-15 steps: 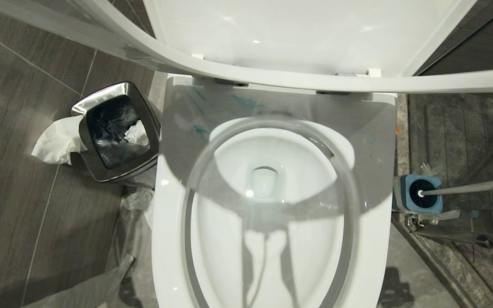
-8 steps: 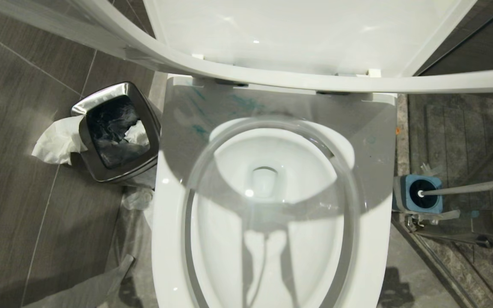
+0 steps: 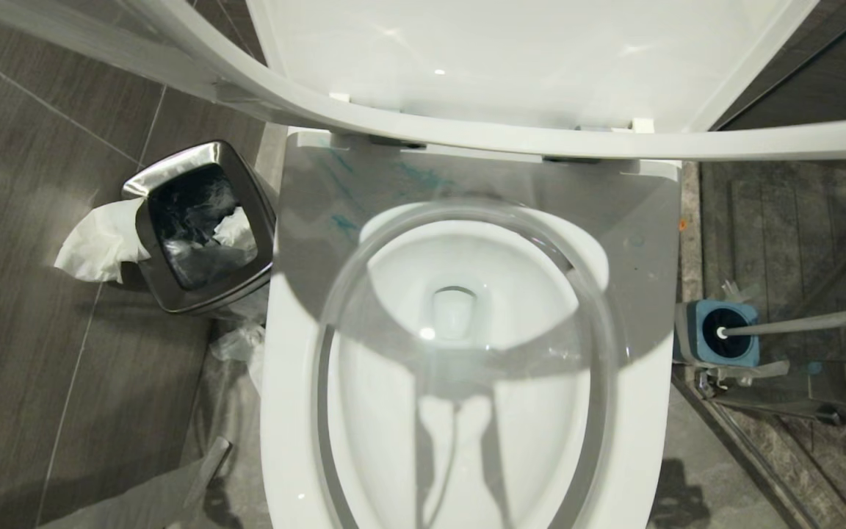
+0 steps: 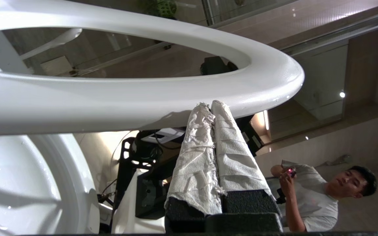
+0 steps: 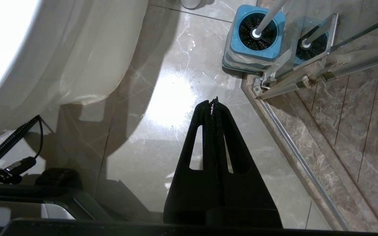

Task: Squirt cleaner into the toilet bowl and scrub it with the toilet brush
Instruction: Close the toilet lid

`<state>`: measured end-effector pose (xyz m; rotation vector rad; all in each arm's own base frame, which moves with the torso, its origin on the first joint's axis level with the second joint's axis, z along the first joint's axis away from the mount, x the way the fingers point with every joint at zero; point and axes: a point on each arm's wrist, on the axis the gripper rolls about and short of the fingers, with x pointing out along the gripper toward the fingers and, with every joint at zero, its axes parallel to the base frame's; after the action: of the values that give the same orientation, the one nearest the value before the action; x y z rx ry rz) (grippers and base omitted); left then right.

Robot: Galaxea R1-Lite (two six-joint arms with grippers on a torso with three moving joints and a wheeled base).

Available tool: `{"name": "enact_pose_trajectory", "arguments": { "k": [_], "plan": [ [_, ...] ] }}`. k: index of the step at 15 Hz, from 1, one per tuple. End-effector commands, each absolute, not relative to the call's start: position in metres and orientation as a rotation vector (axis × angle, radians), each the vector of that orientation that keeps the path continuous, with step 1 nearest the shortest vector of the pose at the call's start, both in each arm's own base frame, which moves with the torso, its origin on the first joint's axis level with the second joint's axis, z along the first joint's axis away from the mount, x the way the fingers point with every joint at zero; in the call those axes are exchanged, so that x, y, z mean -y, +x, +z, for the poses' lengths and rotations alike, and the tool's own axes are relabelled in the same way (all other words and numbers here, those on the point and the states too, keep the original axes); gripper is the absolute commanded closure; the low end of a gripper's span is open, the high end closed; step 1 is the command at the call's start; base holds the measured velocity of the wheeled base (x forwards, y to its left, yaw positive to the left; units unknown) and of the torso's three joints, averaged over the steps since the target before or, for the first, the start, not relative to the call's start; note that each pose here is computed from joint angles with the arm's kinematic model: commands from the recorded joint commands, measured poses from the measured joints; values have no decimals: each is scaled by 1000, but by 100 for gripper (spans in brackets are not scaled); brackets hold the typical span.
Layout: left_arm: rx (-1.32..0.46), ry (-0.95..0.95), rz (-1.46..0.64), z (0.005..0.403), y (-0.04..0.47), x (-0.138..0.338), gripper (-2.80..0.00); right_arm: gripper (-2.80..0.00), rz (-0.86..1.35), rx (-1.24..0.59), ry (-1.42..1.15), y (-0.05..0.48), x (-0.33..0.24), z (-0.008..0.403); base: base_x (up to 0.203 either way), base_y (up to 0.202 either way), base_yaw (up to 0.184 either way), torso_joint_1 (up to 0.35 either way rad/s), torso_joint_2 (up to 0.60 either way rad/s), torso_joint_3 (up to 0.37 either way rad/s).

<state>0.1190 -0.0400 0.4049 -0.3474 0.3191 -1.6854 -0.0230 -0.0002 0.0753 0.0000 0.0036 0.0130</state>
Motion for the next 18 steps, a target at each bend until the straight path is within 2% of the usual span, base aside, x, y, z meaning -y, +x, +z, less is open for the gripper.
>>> {"name": "enact_pose_trajectory", "arguments": {
  "k": [1,9,18],
  "plan": [
    [-314,-340,-1663,403,109,36,0,0,14,-5,0,-23,0,75,0,0,0,0,0,0],
    [-328,-352,-1664,392,82,33,0,0,13,-5,0,-23,0,75,0,0,0,0,0,0],
    [-363,-343,-1784,391,82,44,0,0,14,-5,0,-23,0,75,0,0,0,0,0,0]
  ]
}}
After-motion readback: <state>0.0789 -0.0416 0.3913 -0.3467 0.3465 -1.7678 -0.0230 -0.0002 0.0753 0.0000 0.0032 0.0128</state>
